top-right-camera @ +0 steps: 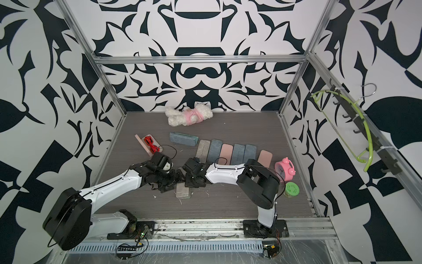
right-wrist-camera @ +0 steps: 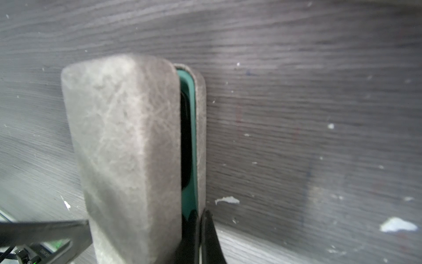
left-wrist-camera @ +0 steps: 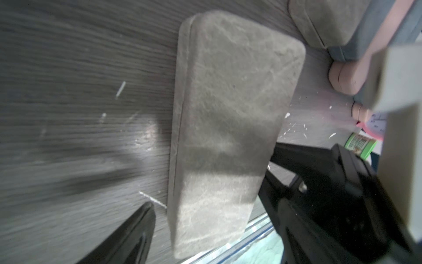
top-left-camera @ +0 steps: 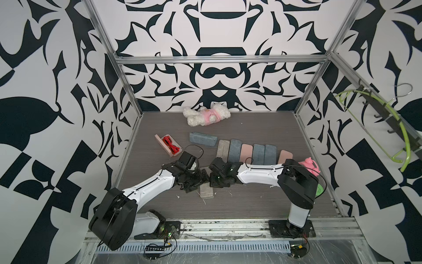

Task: Close the glasses case
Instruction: Close the glasses case at the center of the board.

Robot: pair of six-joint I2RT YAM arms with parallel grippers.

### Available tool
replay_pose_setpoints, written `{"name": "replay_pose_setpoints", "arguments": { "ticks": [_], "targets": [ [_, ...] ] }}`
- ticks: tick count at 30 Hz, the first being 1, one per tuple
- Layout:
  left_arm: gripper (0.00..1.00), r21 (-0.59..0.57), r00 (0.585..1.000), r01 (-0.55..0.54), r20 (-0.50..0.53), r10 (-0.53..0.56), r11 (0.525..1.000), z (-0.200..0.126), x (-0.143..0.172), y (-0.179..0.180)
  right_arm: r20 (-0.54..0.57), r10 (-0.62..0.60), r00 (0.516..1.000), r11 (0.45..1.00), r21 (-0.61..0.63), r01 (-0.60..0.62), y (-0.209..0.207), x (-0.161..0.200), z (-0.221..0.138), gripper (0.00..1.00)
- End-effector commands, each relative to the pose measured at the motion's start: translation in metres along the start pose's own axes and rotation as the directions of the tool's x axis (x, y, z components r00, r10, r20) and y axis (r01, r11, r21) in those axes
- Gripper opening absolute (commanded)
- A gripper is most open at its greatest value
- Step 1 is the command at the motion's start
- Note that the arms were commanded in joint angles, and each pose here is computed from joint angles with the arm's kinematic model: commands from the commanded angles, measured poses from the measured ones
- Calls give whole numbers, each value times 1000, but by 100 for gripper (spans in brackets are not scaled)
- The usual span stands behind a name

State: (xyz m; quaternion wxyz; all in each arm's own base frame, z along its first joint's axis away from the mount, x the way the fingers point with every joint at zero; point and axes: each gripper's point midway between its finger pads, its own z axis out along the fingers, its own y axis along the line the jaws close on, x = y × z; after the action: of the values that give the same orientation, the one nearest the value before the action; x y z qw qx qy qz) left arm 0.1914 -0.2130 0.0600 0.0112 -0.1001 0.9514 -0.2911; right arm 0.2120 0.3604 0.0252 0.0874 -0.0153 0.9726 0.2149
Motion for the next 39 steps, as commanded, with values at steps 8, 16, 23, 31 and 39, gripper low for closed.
{"name": "replay_pose_setpoints", "arguments": {
  "ticks": [8,16,23,31,39],
  "targets": [
    [94,-1,999,-24,-26,24,1000,15,-15,-8,14,-10,1000,999,-37,11,7,0,-4,1],
    [95,45,999,-50,-7,51,998,10,-21,-23,13,-15,1000,999,-36,15,9,-1,-4,1],
    [98,78,998,-59,-12,60,995,15,-24,-30,13,-18,1000,999,-35,18,9,-1,-5,2],
    [98,144,999,-52,-7,54,988,16,-31,-44,16,-17,1000,999,-35,17,7,-1,-6,2],
    [98,226,1000,2,12,-5,974,8,-36,-42,18,-15,1000,999,-42,16,7,0,-7,2]
  ]
}}
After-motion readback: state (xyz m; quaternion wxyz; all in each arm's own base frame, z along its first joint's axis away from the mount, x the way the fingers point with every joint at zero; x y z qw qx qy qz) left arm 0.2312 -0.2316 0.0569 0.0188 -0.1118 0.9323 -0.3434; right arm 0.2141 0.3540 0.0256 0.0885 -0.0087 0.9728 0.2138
